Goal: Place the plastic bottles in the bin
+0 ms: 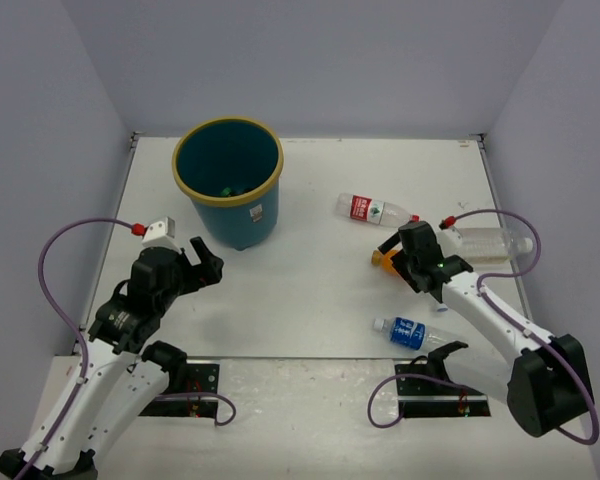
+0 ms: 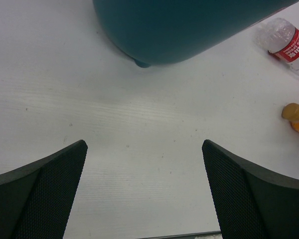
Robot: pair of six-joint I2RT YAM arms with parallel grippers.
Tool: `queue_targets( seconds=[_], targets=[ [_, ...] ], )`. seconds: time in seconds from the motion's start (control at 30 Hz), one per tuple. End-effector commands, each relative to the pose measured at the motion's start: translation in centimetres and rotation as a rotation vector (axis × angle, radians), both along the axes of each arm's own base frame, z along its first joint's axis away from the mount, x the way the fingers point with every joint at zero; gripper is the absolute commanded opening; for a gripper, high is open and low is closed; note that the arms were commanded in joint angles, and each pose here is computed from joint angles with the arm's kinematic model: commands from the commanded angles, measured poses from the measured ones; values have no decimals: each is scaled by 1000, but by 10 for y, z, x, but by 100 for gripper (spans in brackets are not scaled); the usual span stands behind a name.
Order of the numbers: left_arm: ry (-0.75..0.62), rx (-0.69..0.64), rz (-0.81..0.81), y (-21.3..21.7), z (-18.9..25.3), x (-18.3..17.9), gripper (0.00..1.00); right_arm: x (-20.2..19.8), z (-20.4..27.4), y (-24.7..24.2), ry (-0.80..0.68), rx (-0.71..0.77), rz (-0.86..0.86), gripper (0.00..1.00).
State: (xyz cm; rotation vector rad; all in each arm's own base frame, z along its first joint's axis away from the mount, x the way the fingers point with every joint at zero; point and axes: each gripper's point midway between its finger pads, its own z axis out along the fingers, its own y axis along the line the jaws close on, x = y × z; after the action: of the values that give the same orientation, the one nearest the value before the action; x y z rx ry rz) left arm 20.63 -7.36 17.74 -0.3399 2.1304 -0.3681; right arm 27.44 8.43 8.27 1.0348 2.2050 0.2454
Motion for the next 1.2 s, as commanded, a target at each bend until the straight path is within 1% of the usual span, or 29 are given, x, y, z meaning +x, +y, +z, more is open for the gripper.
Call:
queue_targets(
  seconds=[0.0, 0.1, 0.2, 0.37, 0.53, 0.57, 0.6, 0.7, 0.77, 0.83, 0.9, 0.93, 1.07, 1.17],
  targets=[
    [-21, 3, -23, -3, 4, 4, 100, 3, 0, -19, -62, 63, -220, 99],
    [-36, -4, -36, -5, 6, 3, 100, 8, -5, -23, -46, 66, -280, 99],
    [-41, -6, -47, -6, 7, 3, 100, 14, -11, -23, -25, 107, -356, 99],
    [-63, -16, -63, -8, 11, 2, 100, 18, -24, -28, 5, 135, -453, 99],
    [-63, -18, -80, -11, 11, 2, 100, 15, -35, -31, 34, 146, -510, 98],
    [-61, -17, -80, -11, 11, 2, 100, 15, -38, -31, 43, 140, -512, 96],
    [-59, -16, -80, -11, 11, 2, 100, 15, -39, -31, 45, 137, -513, 92],
    [-59, -14, -79, -10, 11, 2, 100, 14, -47, -33, 68, 116, -514, 73],
    [-69, -18, -75, -10, 13, 1, 100, 14, -49, -32, 78, 107, -508, 66],
    [-75, -19, -67, -8, 14, 1, 100, 16, -49, -30, 80, 109, -499, 52],
    [-83, -20, -61, -7, 15, 1, 100, 17, -49, -28, 82, 103, -466, 42],
    [-84, -21, -60, -7, 15, 1, 100, 18, -49, -26, 79, 106, -448, 40],
    [-74, -18, -56, -7, 14, 1, 100, 22, -44, -18, 46, 131, -374, 25],
    [-71, -17, -54, -6, 13, 1, 100, 27, -30, -12, -5, 144, -315, 18]
  ],
)
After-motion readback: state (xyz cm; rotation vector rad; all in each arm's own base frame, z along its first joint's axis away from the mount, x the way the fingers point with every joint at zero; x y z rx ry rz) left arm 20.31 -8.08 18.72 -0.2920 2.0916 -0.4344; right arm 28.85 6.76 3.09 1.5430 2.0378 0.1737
